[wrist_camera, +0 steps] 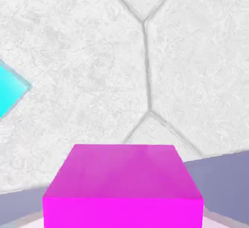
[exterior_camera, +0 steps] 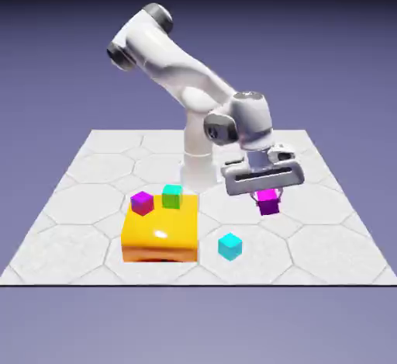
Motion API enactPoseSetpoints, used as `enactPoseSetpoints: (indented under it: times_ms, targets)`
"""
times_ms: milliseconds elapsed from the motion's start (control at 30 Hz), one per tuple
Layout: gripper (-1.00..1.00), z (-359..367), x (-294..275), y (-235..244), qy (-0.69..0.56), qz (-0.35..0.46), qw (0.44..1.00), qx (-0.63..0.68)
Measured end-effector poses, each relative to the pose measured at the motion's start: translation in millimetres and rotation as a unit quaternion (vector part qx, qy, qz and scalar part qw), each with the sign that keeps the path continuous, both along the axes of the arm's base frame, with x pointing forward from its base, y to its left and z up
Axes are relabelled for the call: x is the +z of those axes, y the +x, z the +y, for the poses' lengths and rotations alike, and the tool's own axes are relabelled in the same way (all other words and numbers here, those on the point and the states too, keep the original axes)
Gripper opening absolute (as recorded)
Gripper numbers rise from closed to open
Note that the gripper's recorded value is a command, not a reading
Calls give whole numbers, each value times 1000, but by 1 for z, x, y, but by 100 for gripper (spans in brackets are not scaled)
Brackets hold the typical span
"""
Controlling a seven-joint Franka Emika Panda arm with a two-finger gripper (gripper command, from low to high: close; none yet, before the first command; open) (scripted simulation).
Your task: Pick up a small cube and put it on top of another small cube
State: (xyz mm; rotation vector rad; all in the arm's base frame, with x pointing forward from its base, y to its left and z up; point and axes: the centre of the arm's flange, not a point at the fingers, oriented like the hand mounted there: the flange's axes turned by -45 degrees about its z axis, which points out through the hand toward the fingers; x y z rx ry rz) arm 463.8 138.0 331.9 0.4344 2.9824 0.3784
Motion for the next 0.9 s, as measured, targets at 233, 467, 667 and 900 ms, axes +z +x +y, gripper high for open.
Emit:
enactPoseSetpoints:
  times_ms: [233,467,667,900]
  targets:
    - [-100,-45,32,-7,27,40,975,-215]
    - [-100,-86,55,-21,48,78,904,-418]
    - [-100,-115,68,-35,61,108,808,-577]
    - [-100,-144,74,-55,69,137,658,-737]
